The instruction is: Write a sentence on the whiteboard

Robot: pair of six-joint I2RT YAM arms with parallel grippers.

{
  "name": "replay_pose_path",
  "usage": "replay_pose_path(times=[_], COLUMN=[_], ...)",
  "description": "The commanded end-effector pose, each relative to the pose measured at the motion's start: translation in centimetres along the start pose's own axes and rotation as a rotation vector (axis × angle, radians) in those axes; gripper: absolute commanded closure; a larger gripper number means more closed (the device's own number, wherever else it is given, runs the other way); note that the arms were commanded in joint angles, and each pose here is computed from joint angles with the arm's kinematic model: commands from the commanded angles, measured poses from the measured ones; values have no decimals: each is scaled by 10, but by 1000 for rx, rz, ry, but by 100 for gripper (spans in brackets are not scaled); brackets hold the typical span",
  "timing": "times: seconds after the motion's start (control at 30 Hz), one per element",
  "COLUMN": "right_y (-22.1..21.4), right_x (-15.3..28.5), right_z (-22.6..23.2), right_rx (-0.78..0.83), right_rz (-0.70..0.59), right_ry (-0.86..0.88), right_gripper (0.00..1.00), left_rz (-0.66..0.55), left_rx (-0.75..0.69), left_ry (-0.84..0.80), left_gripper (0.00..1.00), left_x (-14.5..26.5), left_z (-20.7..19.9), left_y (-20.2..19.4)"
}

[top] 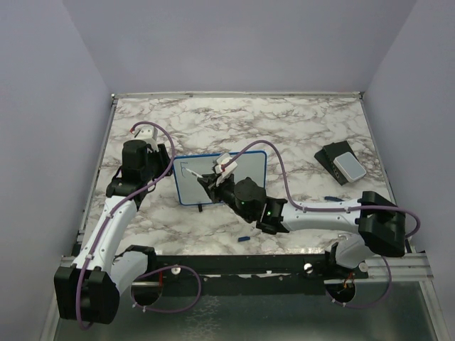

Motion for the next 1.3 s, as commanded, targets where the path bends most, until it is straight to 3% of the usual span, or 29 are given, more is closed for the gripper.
replay_pose_path(times=[0.0,0.23,1.27], right_y=[10,-2,-17], right_x=[6,8,-2], right_z=[1,-6,-8], right_rx=[-19,-26,3], right_rz=[-41,4,42], right_ry=[28,-52,-117], right_gripper=[99,100,99], left_rz=[12,15,18], left_rx=[-13,-13,-13], left_ry=[-19,-21,-25], left_gripper=[53,53,53], left_x=[2,2,2], left_z=[-1,-2,-2], left_y=[-4,-4,-5])
Point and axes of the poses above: each gripper's point midway between its finger pads, its own x axis back along the fingers, its own z axis along the line the jaws close on, y = z × x, the point moved 10 cm from there along x, back along the fingers, and after that the axes turned 3 degrees about -x, right-handed, at the moved point
